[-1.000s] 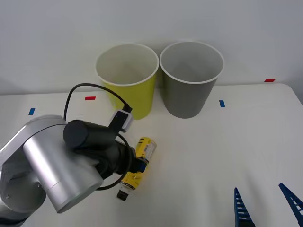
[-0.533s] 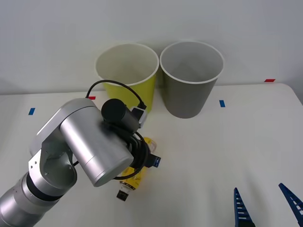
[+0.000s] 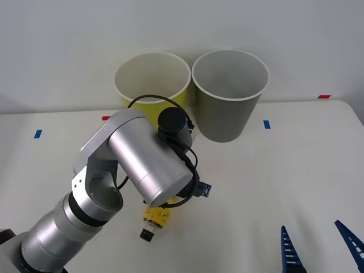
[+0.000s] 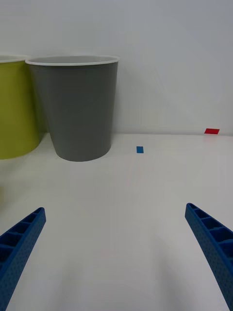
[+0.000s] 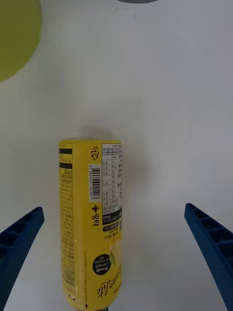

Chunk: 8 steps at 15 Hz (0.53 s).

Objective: Put cans in the gray bin and PET bottles in the light green bin.

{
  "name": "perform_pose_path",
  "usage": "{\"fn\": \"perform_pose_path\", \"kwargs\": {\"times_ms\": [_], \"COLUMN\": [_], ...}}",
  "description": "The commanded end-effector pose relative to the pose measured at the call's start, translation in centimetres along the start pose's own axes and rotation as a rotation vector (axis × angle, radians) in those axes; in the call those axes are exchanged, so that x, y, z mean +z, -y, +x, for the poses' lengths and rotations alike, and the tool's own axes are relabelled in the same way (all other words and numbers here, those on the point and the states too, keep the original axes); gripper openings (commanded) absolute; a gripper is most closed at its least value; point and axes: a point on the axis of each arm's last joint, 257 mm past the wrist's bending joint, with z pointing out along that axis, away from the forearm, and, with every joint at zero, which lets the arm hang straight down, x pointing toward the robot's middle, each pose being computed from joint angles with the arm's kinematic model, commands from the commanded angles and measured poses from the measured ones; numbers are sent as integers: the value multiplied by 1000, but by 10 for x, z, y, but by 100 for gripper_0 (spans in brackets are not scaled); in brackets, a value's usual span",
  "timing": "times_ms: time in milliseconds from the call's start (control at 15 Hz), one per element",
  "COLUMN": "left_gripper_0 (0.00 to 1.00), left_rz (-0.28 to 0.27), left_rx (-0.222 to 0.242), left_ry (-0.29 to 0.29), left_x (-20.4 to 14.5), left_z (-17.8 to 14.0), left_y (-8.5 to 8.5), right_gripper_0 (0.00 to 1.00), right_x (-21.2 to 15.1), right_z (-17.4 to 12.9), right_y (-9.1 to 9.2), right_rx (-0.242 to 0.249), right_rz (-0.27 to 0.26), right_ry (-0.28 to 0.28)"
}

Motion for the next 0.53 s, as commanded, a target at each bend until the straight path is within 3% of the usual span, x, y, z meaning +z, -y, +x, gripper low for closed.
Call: {"fn": "perform_pose_path", "kwargs": {"times_ms": [67, 267, 533], "left_gripper_0": [100, 100, 100], "left_rz": [-4, -33, -74], "left_rx": [11, 5, -11], "left_ry": [-29, -73, -91], "left_x": [5, 18, 24], "left_z": [-3, -2, -4], "left_y": [8, 3, -7], "right_gripper_0": [100, 100, 100], "right_x": [0, 0, 0], "right_z": [0, 0, 0], "right_y": [0, 0, 0], "right_rx": [0, 0, 0], "right_rz": [0, 0, 0], "right_ry": [0, 0, 0]}}
